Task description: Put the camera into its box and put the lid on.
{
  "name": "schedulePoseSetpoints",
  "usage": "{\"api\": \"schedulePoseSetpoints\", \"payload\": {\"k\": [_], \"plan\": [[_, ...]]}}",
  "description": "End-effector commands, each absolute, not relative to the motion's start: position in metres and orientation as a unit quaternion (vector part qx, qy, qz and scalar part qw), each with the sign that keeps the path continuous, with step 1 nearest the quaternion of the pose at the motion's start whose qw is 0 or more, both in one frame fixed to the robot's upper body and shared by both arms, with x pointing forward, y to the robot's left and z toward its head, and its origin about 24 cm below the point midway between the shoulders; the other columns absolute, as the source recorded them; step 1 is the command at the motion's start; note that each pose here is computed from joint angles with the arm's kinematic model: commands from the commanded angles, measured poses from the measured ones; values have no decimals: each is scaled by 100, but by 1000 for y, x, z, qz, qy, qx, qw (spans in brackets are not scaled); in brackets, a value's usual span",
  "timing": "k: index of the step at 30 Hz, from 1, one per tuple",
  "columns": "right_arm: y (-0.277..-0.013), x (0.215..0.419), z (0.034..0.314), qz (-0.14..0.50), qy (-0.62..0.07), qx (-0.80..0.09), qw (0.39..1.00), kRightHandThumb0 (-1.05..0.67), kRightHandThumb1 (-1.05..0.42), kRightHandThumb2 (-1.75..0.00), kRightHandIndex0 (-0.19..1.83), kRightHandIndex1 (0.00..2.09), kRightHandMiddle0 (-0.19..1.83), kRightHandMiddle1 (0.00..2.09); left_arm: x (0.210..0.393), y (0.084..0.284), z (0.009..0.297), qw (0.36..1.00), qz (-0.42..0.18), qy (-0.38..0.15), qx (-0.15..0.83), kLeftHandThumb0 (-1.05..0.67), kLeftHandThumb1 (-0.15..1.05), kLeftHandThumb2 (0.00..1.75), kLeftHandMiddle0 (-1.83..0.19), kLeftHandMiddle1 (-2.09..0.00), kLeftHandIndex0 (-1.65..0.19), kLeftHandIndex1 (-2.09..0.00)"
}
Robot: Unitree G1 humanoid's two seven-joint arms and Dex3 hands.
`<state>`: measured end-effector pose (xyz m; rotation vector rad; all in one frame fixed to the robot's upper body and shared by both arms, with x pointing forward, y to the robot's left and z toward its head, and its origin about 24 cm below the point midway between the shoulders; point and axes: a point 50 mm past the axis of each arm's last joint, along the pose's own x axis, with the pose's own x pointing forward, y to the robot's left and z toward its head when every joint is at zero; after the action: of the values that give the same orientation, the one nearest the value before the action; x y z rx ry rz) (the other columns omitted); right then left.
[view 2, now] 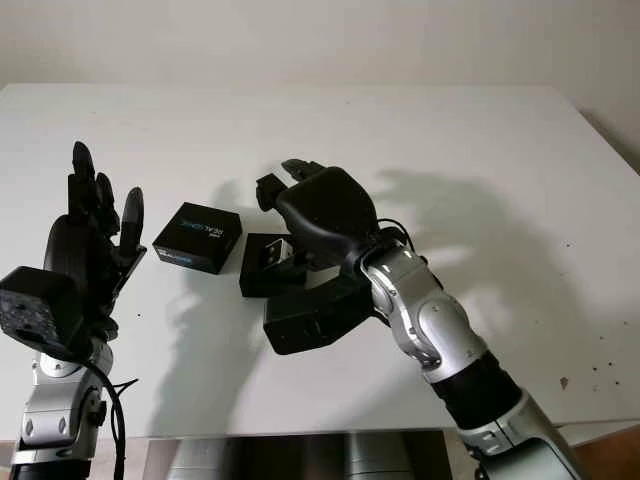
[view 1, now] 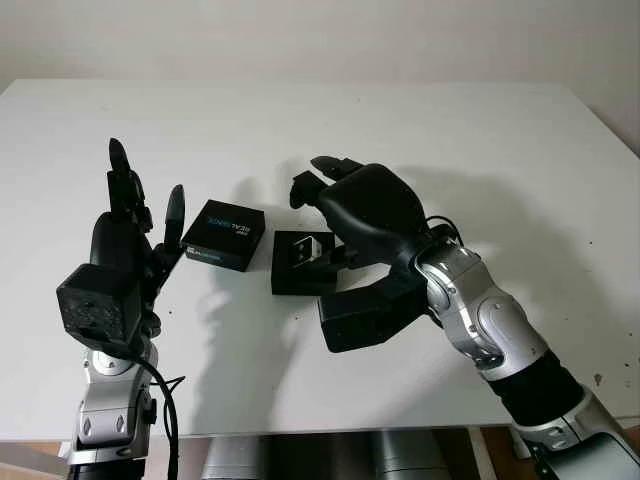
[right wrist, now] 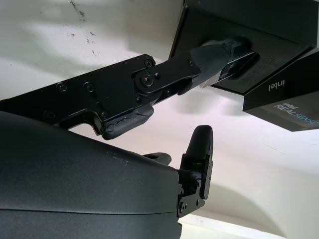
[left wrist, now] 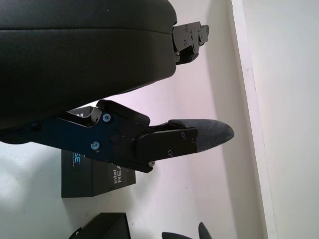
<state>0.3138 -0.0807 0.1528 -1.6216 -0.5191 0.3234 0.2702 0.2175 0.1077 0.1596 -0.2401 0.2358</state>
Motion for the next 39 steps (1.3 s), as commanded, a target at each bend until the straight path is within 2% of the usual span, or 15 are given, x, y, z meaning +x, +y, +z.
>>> {"api": "schedulePoseSetpoints", "payload": {"k": [1,24,39], "plan": [[-79,315,153,142,-231,-711,649,-74,-101,-6,34,6,3,136,271,215,112,982,113,-130,79,-62,105,49,16,-4,18,0],[-76,314,147,157,-226,-709,650,-77,-102,-5,37,7,7,156,272,215,114,982,114,-130,78,-61,105,49,15,-5,18,0],[-73,322,139,169,-202,-722,640,-68,-101,-5,38,6,12,143,270,215,113,982,115,-129,78,-61,105,49,16,-5,18,0]]}}
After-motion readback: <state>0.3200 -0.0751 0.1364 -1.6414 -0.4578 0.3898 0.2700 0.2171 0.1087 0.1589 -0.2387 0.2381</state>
